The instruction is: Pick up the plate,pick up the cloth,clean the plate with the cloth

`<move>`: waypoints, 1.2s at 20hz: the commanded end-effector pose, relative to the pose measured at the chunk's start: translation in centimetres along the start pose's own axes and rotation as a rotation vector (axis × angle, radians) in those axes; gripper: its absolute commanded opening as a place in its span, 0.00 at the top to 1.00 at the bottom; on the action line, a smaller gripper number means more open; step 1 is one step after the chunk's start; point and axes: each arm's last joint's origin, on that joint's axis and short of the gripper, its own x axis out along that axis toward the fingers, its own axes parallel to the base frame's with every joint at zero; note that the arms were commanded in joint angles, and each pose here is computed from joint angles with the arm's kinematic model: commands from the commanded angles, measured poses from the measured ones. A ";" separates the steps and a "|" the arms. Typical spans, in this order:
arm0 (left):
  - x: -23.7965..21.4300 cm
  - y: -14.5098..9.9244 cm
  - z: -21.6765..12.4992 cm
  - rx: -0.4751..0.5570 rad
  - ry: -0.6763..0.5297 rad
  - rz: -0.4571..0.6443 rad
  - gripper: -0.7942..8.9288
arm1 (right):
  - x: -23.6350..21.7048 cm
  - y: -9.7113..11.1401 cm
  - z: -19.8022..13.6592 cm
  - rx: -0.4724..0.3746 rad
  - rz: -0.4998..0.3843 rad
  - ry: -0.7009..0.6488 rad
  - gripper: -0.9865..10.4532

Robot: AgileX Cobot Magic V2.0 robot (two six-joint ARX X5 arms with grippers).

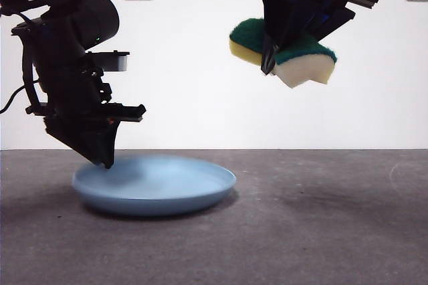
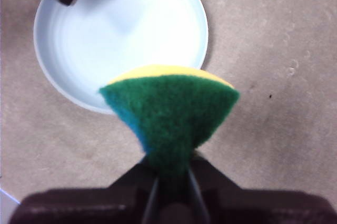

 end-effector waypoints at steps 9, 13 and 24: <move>-3.3 -0.6 0.3 -0.072 -0.023 -0.018 0.41 | 2.3 -5.0 1.1 0.160 -0.117 -0.042 0.92; -9.1 -2.1 1.1 -0.066 -0.188 -0.072 0.41 | 5.0 -6.9 0.8 0.207 -0.147 0.025 0.92; -16.6 -5.9 -0.9 0.014 -0.475 -0.083 0.41 | 13.4 -9.1 -1.0 0.256 -0.076 0.173 0.92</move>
